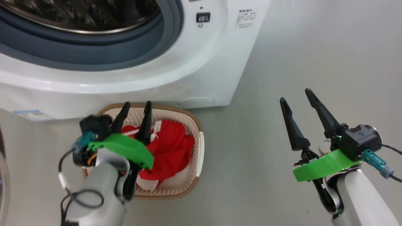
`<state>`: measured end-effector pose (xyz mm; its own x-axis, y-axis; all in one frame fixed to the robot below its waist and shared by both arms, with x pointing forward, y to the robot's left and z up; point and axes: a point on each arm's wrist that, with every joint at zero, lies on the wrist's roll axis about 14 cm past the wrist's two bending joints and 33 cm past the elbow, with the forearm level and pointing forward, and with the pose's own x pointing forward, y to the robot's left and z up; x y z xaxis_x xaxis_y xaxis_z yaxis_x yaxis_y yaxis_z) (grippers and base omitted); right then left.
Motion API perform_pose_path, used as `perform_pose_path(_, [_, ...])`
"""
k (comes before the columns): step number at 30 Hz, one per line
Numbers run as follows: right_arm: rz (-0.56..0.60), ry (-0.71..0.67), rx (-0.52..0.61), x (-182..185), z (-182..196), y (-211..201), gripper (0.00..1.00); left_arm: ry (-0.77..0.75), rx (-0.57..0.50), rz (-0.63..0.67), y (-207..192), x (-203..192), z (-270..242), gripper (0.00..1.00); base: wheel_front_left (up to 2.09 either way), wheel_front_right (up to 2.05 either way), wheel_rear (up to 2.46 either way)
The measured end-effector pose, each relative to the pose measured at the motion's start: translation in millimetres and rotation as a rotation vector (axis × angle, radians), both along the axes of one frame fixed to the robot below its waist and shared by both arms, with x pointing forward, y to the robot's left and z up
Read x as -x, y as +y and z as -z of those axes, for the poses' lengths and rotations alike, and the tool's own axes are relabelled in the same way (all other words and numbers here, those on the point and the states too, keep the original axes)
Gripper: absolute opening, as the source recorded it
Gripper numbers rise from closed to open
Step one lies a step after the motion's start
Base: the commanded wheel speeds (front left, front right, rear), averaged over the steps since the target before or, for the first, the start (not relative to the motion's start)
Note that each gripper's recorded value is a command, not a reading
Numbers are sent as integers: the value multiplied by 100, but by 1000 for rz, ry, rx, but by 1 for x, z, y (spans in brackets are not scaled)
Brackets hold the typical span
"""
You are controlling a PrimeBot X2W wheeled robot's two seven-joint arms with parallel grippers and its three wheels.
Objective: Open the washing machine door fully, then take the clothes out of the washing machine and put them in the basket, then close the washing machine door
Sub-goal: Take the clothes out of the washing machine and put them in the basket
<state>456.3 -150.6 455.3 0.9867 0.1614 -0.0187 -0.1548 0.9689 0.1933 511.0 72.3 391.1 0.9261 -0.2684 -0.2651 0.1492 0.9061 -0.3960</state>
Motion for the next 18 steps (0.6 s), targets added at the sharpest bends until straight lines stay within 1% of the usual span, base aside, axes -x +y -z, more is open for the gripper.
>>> perform_pose_path(6, [33, -19, 22, 13, -12, -10, 100, -133, -72, -55, 22, 21, -39, 100, 0, 0, 0])
perform_pose_path(11, [46, -44, 32, 24, -24, -12, 100, -222, -105, -65, 33, 43, -66, 100, 0, 0, 0])
perform_pose_path(18, [63, -75, 29, 42, -39, -13, 100, -305, -126, -101, 50, 73, -96, 100, 0, 0, 0])
